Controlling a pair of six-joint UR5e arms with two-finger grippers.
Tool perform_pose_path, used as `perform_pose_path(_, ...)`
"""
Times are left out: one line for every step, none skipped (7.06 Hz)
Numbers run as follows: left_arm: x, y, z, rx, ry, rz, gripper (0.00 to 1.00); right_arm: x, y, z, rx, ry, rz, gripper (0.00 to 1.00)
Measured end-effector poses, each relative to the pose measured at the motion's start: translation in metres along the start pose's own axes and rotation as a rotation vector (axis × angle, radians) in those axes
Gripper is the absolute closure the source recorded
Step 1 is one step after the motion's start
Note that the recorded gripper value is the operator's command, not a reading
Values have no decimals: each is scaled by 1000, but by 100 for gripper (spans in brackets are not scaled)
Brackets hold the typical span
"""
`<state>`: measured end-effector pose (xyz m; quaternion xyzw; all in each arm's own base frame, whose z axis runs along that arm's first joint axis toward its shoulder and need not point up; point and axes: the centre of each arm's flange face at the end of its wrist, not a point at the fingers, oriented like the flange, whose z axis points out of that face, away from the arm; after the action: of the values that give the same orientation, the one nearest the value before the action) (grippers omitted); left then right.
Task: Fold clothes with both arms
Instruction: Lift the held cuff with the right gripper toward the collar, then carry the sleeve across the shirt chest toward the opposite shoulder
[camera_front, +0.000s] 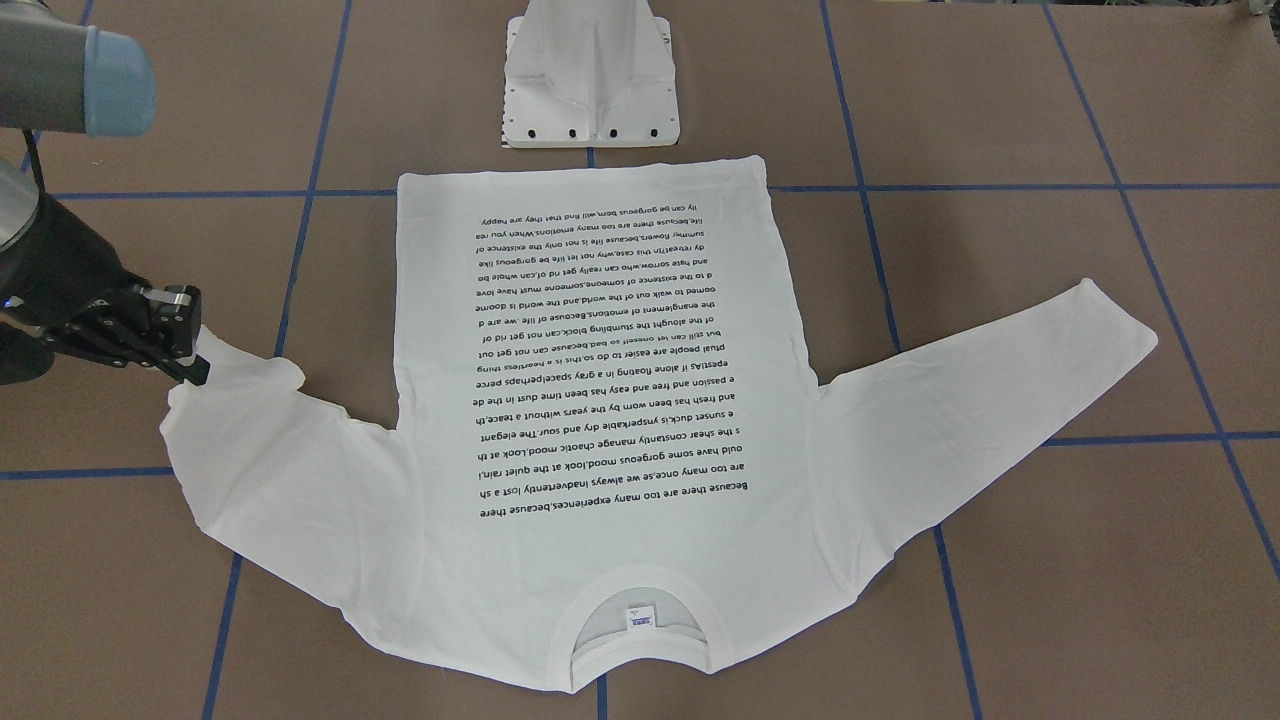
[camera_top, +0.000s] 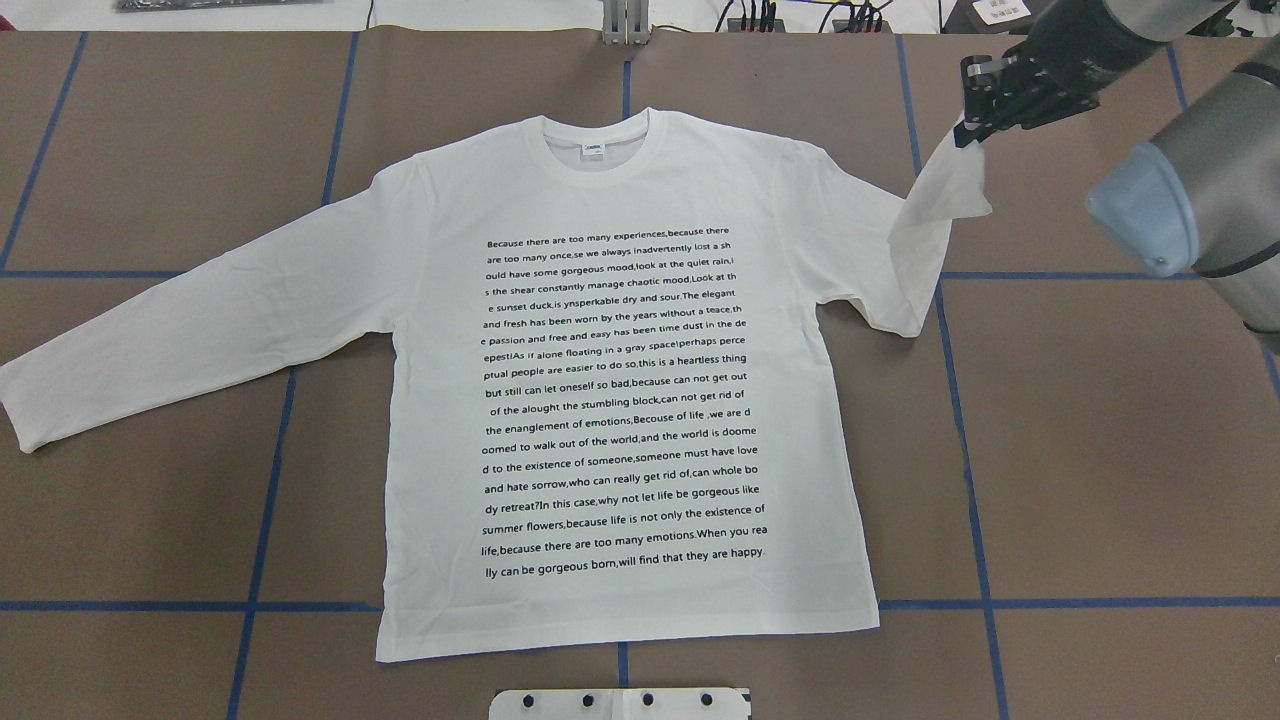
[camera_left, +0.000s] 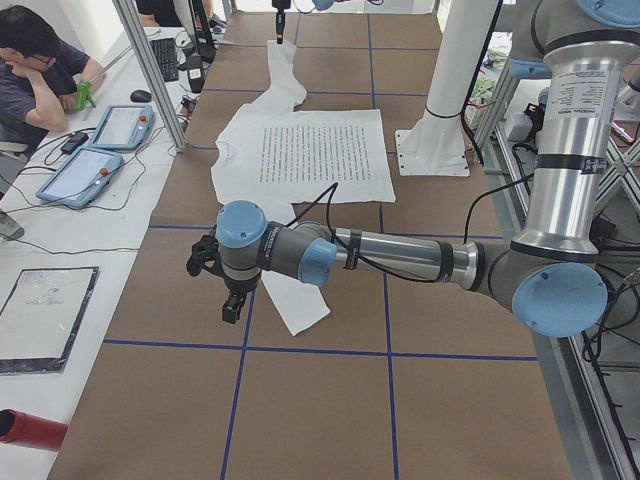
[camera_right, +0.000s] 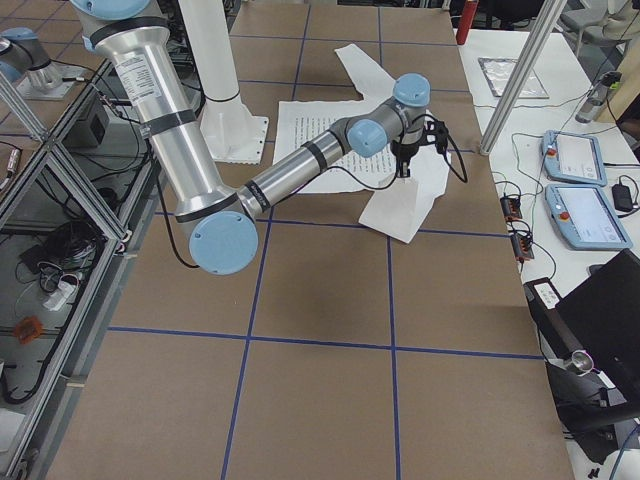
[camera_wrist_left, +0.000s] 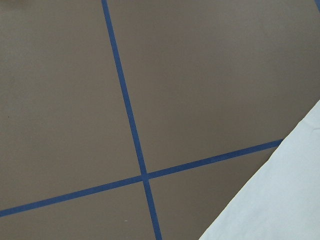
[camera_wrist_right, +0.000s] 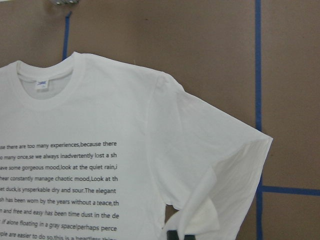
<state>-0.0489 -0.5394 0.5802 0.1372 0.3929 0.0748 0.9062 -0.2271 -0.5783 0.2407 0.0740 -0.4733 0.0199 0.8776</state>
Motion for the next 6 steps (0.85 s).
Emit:
perform_pose_path(-1,1,1,-1,0,-1,0,-53,4,-1,23,-13,-12,100)
perform_pose_path(-1,1,1,-3,0,-3,0,-99,12,1,42,-29,-45,100)
perform_pose_path(-2,2,2,-5,0,-5,0,-140,20,1,54,-52,-87,100)
perform_pose_path(-4,2,4,-8,0,-7,0,-178,28,1,66,-75,-129,100)
perform_pose_path(-5,3,5,-9,0,-9,0,-217,33,4,75,-90,-165,100)
perform_pose_path(-6,3,5,-11,0,-10,0,-255,33,13,84,-86,-189,100)
